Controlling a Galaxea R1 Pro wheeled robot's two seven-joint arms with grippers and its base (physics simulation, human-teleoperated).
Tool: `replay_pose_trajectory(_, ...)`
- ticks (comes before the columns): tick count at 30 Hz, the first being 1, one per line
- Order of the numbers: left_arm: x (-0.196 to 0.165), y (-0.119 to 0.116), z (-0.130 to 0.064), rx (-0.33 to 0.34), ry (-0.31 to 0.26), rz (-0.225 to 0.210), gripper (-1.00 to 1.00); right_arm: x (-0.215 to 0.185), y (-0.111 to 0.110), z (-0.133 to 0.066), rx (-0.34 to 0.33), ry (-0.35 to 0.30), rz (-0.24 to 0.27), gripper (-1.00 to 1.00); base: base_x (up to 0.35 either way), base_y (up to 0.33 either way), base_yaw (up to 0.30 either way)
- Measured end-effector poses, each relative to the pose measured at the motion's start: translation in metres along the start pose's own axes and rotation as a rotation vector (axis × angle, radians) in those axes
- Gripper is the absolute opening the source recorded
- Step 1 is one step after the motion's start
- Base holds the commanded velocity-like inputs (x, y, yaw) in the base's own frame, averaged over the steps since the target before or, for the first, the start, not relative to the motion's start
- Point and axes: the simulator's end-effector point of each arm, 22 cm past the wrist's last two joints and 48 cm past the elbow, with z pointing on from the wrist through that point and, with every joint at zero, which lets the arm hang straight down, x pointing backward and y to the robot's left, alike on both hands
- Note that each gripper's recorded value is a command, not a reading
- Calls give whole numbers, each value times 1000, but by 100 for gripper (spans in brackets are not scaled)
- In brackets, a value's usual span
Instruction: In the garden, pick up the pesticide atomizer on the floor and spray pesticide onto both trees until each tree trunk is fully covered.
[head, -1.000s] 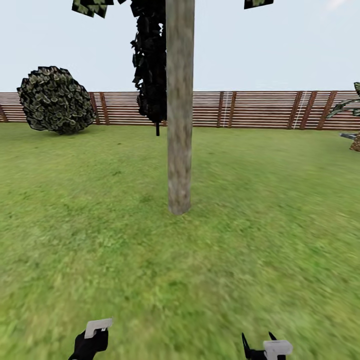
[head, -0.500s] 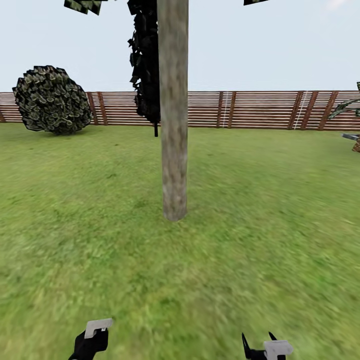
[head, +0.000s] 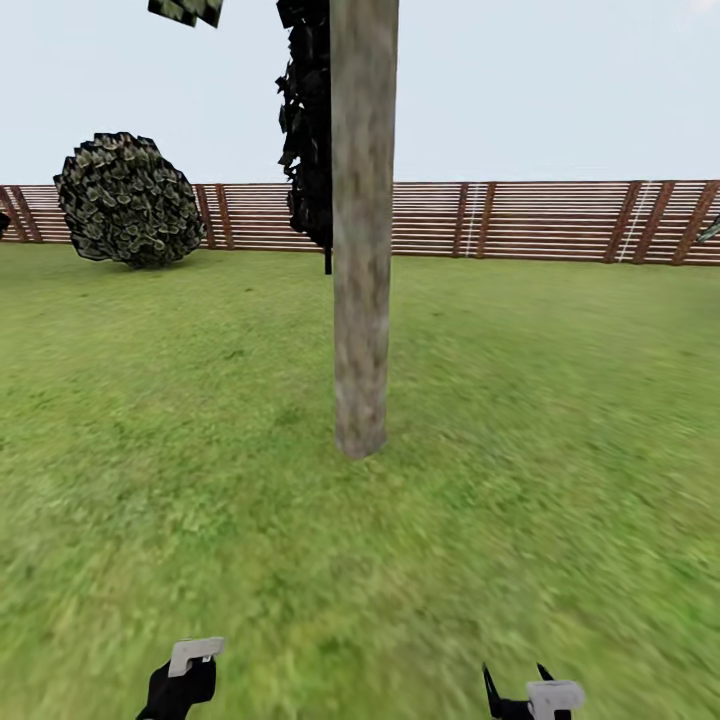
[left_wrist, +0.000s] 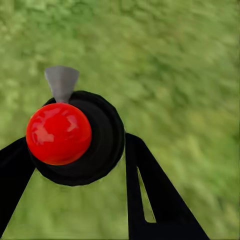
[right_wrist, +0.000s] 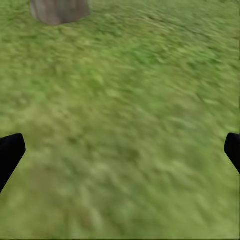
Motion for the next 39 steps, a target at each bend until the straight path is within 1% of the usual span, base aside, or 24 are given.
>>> replay_pose_trajectory(35,0,0,0,0,0,0,-100,0,0,0,0,0,0,100,338,-1,0)
replay_pose_trajectory(39,0,0,0,0,-1,0,-100,0,0,0,0,0,0,100,262,-46,0)
